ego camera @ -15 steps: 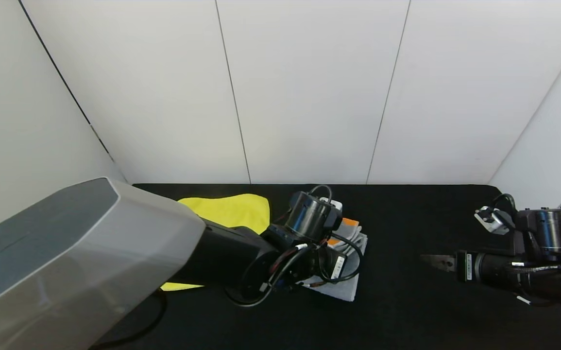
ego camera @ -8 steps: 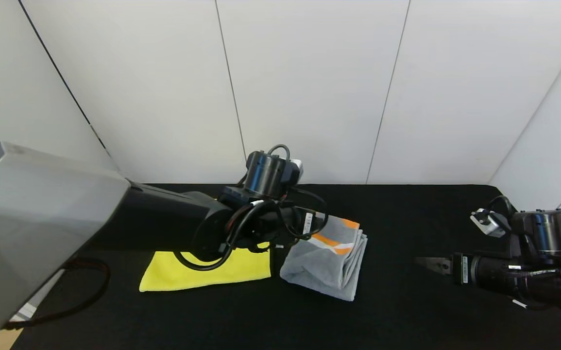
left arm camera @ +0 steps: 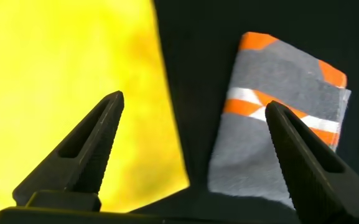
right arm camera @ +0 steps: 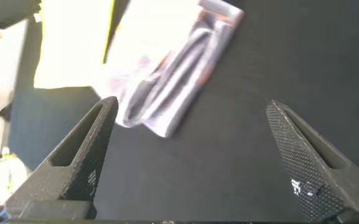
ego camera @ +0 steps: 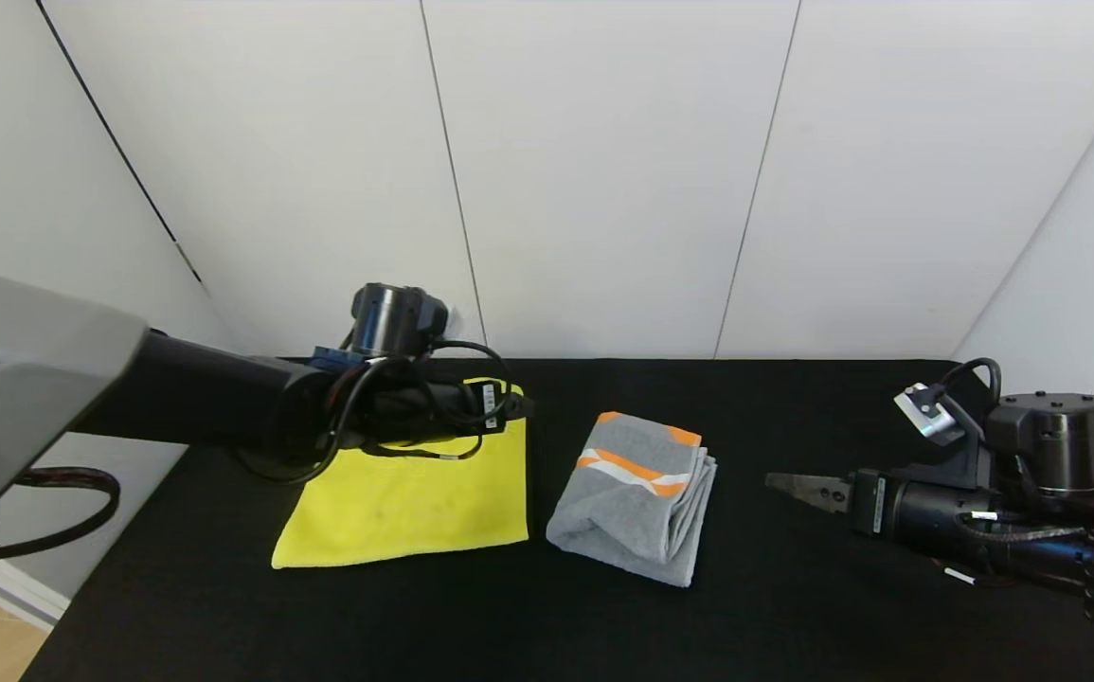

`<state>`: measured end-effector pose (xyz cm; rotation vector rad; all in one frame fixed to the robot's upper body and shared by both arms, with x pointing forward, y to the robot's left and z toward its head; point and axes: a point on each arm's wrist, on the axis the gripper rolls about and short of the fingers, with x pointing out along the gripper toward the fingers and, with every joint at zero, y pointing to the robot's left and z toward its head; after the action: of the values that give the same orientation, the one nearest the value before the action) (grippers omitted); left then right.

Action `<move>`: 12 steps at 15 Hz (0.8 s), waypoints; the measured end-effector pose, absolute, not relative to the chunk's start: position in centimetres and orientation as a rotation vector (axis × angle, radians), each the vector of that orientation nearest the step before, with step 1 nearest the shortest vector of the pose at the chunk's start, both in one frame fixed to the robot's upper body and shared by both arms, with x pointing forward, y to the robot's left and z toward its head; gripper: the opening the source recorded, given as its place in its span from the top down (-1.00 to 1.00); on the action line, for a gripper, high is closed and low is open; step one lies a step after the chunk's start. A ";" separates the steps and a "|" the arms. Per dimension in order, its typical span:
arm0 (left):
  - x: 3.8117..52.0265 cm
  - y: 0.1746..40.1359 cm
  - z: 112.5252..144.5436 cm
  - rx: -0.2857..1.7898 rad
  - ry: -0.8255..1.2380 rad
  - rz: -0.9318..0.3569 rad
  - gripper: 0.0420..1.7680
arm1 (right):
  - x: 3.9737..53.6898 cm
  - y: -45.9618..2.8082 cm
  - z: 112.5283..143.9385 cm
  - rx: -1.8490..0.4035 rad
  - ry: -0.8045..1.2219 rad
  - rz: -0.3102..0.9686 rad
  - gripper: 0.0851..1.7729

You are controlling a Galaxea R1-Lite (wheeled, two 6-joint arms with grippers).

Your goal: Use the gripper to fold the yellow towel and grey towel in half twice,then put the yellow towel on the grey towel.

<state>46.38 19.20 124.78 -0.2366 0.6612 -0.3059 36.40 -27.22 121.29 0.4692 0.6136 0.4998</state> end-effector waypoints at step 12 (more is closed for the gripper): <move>45.1 37.7 123.6 -0.231 0.676 -0.032 -0.92 | 41.2 -12.8 125.1 0.374 0.546 0.872 -0.93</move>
<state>45.08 37.67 123.58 -0.2307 0.6761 -0.0324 41.22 -12.82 125.12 0.3738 0.5464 0.8723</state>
